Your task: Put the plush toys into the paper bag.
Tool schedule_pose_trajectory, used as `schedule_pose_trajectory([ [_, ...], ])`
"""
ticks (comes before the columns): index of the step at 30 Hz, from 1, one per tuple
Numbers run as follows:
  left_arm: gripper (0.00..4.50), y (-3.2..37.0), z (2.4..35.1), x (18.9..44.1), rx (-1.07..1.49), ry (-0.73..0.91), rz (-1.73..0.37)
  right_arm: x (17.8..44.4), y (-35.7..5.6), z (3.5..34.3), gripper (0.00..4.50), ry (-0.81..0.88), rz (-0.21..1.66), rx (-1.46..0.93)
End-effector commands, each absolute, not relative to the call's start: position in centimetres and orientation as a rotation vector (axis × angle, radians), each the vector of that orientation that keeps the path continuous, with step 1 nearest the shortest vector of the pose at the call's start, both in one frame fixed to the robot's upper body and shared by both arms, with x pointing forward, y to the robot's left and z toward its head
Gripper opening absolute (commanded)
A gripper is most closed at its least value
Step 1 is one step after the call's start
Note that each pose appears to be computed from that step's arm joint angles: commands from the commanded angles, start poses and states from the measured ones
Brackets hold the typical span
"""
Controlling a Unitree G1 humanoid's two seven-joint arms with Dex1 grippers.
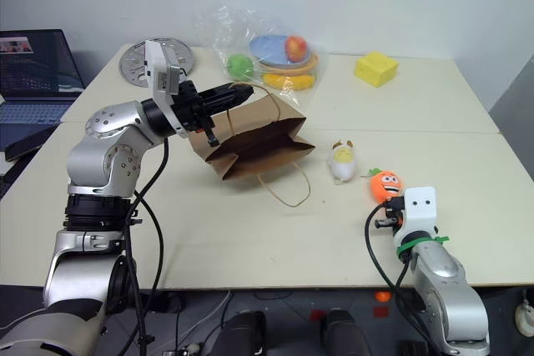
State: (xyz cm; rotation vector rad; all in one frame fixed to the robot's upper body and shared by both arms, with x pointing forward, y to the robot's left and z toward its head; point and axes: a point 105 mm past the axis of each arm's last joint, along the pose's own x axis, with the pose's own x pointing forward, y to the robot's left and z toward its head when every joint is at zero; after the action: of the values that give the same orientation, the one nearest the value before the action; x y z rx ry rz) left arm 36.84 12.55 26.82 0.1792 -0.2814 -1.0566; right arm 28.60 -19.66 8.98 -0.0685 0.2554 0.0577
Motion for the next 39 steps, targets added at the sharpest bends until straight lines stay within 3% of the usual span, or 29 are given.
schedule_pose_trajectory([
  [1,0.0,12.8,28.5,36.3,0.207,-0.346,-1.046,28.9,-19.9,10.9,0.04,0.172,0.08,-0.104],
  [4,0.0,12.7,28.4,36.4,0.208,-0.346,-1.049,29.2,-19.7,12.6,0.04,0.103,0.138,-0.144],
  [9,0.0,12.7,28.4,36.6,0.209,-0.341,-1.054,27.5,-13.8,18.2,0.04,-0.006,0.62,-0.144],
  [14,0.0,12.3,28.5,36.9,0.211,-0.343,-1.063,28.0,-9.9,21.2,0.04,-0.015,0.793,-0.077],
  [29,0.0,11.7,28.4,36.6,0.214,-0.356,-1.084,31.9,-3.6,19.0,0.04,0.079,0.856,-0.114],
  [39,0.0,10.6,28.2,35.9,0.206,-0.344,-1.148,37.6,1.3,18.9,0.04,0.114,0.804,-0.07],
])
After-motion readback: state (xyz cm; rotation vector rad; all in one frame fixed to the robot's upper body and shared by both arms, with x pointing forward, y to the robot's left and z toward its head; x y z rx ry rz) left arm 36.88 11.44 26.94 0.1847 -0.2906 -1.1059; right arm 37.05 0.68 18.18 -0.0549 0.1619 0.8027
